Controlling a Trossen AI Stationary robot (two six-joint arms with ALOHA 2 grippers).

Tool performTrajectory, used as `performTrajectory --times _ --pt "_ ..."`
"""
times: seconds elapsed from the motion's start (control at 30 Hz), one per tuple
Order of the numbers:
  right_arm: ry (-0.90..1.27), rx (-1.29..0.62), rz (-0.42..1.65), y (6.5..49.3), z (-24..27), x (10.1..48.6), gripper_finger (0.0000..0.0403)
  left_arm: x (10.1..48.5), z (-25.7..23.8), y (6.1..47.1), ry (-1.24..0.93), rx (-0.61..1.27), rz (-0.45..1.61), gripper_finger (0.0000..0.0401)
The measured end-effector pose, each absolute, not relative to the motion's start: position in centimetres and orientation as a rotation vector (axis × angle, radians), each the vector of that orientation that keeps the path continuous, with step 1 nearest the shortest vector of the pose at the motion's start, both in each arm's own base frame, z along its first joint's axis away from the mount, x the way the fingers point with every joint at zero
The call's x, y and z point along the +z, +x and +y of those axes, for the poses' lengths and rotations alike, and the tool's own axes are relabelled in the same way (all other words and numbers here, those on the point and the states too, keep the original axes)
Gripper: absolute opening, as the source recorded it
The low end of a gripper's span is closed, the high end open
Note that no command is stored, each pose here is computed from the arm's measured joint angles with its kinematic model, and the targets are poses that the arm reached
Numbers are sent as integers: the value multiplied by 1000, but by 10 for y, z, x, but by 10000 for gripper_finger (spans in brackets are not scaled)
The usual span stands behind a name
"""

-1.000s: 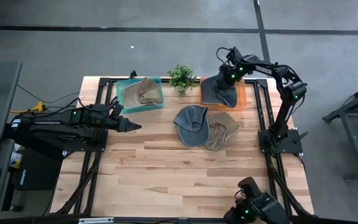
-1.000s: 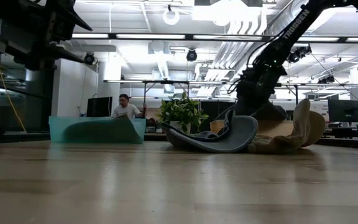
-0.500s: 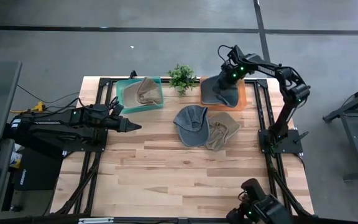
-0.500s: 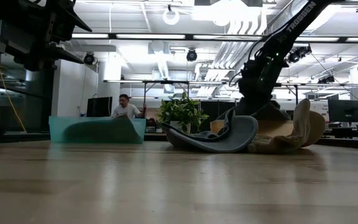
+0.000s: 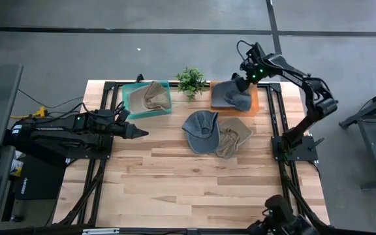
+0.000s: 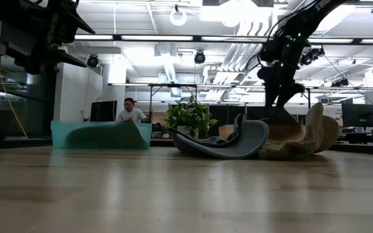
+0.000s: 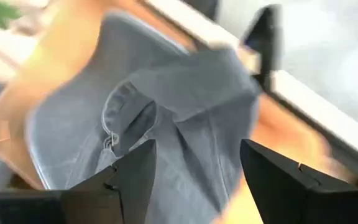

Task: Pick & Place hat
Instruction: Put the blue cap into the orange bin

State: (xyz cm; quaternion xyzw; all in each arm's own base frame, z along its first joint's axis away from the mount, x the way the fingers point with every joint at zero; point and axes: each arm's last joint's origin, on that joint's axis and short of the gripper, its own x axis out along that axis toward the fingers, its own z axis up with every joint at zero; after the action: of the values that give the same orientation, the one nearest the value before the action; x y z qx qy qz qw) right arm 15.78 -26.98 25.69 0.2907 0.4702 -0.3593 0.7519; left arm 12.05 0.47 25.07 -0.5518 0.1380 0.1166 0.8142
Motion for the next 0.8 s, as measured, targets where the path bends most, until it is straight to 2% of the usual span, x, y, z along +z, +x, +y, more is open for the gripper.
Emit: performTrajectory --times 0.17,0.4,0.57,0.8 --pt "608 -814 957 151 -257 280 212 250 5 120 -1177 253 301 260" --pt "634 -696 864 157 -228 305 183 250 5 120 -1170 251 302 260" --pt "605 -649 873 172 -206 313 167 250 5 120 -1148 247 304 260" --pt "696 -589 900 197 -175 312 162 250 5 120 -1138 247 303 260"
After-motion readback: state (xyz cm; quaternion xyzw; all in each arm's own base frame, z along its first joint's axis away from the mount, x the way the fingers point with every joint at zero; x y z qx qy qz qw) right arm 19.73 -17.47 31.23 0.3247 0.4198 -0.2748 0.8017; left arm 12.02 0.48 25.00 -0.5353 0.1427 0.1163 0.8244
